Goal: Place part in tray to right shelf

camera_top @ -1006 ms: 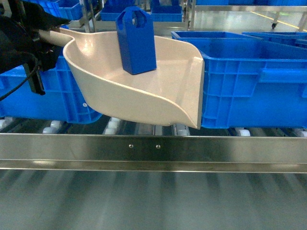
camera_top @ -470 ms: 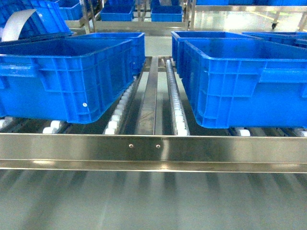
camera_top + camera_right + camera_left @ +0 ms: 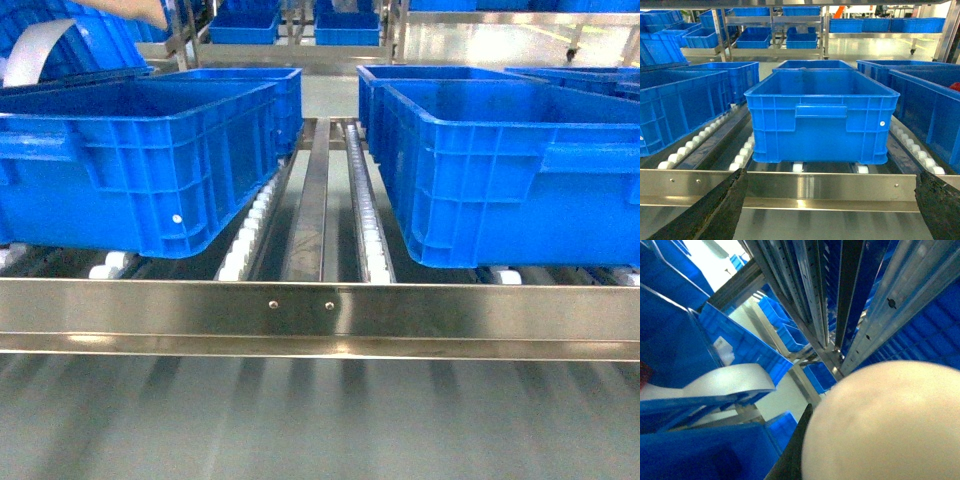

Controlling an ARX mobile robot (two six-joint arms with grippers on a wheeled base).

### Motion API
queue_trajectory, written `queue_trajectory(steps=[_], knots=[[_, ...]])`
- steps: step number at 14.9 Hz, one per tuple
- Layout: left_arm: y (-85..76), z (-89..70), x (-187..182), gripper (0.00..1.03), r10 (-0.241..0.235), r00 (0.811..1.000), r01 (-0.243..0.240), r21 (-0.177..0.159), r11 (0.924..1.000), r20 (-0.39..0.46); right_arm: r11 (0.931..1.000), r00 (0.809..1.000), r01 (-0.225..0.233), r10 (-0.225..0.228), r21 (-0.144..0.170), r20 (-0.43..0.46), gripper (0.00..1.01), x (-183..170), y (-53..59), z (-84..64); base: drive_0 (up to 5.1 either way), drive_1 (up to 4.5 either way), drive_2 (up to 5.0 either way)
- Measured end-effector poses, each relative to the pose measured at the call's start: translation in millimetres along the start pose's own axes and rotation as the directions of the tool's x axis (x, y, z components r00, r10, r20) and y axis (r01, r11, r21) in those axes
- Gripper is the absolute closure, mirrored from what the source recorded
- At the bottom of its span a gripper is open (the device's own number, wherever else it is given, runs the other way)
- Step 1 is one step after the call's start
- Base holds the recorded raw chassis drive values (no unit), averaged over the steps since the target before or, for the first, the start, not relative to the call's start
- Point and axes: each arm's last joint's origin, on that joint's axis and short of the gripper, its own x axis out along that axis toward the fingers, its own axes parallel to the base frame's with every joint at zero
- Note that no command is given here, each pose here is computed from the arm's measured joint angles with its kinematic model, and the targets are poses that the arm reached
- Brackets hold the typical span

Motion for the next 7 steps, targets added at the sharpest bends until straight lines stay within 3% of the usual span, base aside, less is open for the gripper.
queue_trajectory(steps=[1,3,7], knots=[[2.5,-1.1,2.1,0.91,0.008,1.0,-0.009,0.041,0.9991,0.016,1.0,1.0,0.0,0.0,0.0,0.0,0.03,0.0,0.0,0.0,0.0,0.0,0.0],[7.2,0.6,3.0,0.91,0.011,1.0,-0.013,0.082,0.9965,0.022,1.0,1.0,0.0,0.0,0.0,0.0,0.03,0.0,0.0,0.0,0.0,0.0,0.0],[16.5,10.9,10.0,0.91,0.007,1.0,-0.008,0.088,0.9961,0.016,1.0,1.0,0.0,0.0,0.0,0.0,0.03,0.0,0.0,0.0,0.0,0.0,0.0]])
